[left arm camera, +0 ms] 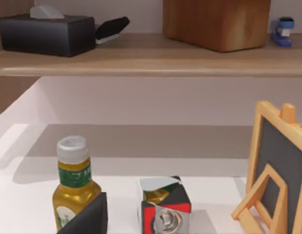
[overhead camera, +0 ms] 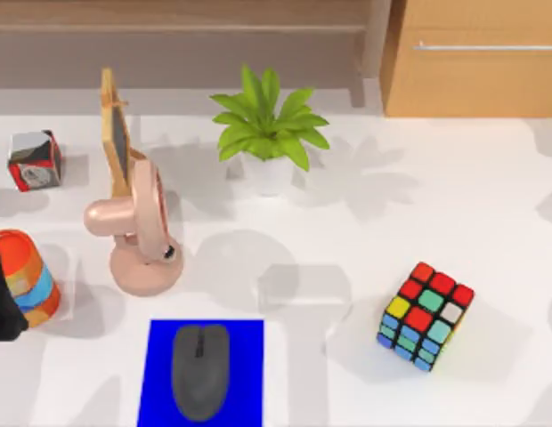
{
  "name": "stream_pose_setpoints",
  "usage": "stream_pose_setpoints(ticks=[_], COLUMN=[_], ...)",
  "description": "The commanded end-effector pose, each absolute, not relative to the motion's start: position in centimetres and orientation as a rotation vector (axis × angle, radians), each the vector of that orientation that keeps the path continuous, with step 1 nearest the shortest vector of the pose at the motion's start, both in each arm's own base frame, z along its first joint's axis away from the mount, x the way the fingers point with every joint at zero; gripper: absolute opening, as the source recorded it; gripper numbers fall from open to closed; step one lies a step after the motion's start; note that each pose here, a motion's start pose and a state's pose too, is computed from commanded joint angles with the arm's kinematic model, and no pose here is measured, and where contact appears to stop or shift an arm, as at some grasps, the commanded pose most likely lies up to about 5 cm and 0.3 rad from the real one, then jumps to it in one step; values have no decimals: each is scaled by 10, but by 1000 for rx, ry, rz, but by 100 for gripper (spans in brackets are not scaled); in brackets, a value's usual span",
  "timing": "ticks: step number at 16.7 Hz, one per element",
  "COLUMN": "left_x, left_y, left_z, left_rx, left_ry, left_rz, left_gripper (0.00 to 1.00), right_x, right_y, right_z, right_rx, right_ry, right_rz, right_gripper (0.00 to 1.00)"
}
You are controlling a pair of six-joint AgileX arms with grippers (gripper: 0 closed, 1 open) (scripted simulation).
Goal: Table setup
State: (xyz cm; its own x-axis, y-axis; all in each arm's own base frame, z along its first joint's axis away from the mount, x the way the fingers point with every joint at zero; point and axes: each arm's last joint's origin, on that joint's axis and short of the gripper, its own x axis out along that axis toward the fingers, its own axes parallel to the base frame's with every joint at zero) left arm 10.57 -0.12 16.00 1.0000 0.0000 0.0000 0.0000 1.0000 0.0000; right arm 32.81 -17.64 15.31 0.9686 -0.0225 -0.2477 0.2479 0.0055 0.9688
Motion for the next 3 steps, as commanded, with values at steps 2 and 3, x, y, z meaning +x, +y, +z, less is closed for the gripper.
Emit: stream_pose_setpoints(ticks=[2, 3], left_x=[106, 106], left_y=[-1, -1], left_z=[160, 160], left_rx=[0, 0], left_ry=[0, 0], left_rz=[0, 0], left_gripper=[100, 100], right_x=[320, 320], right_y=[-177, -177], right_z=[148, 148], right_rx=[1564, 1565], right_ry=[186, 187], right_rz=[-226, -227], right_gripper=[100, 100])
